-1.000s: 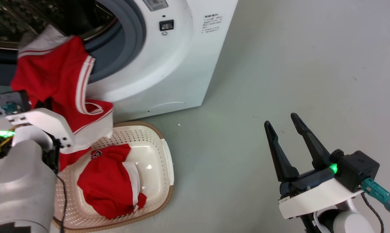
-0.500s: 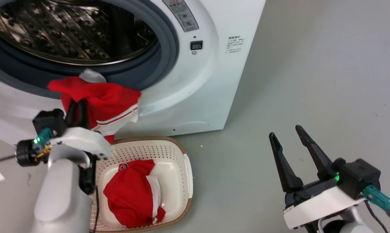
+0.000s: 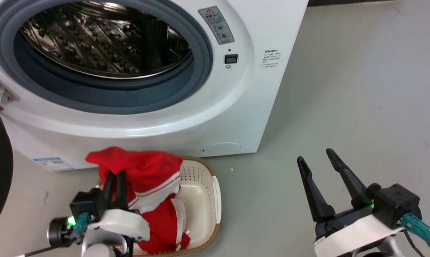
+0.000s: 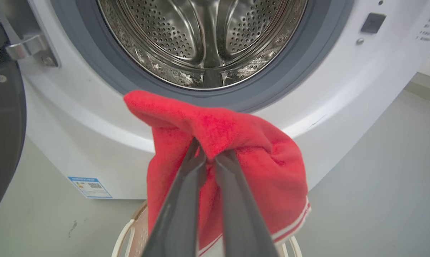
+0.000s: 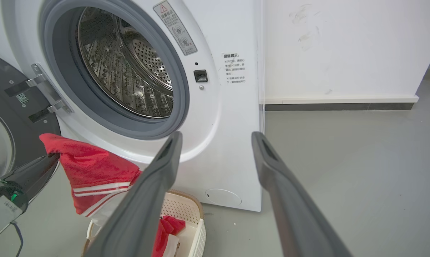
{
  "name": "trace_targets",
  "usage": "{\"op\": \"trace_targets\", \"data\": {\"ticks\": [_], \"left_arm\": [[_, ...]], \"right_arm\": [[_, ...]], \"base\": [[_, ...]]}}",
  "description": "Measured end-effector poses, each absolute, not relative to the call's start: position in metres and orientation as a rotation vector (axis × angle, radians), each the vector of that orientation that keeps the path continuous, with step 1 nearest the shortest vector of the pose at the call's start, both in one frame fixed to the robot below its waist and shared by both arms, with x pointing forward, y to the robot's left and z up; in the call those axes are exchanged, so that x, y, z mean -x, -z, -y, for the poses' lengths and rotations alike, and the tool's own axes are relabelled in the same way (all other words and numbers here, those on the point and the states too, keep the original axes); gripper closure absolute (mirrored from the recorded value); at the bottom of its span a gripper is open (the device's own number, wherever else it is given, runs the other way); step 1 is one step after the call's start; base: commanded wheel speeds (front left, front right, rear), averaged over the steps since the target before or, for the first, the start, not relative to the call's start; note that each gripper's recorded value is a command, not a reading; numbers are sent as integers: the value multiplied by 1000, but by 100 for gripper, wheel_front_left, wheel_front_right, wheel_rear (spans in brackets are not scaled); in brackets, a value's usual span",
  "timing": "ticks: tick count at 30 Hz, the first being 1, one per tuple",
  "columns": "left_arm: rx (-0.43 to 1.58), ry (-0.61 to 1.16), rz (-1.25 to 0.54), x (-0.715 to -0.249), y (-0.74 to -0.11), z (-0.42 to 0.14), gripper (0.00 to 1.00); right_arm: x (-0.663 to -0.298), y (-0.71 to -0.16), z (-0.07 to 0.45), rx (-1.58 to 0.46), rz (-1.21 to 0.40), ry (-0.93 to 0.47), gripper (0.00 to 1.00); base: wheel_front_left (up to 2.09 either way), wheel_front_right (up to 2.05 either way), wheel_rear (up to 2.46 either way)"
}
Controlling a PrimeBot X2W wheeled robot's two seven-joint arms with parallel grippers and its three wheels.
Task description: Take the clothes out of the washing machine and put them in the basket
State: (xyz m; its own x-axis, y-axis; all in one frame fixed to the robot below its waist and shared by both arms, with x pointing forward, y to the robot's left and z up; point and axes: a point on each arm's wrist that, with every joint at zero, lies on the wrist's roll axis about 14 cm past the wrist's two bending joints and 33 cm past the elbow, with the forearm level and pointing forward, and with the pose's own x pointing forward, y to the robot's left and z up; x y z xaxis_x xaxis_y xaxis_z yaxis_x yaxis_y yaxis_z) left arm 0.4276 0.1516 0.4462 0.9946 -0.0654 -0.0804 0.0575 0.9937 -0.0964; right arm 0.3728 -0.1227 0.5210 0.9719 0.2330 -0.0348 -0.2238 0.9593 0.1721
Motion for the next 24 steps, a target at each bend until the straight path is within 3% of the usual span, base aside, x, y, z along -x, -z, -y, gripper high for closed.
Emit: {"op": "trace_targets", "data": {"ticks": [9,24], "left_arm": [[128,71,-302,-413,-373,-140,100],[152,115,-583,-442,-255,-108,100]], "right_arm": [[-389,-499,118,-177,-114,-240,0],[-429,-426,123,-207,-244,-213,0]], "base": [[0,0,0],[0,0,0]]}}
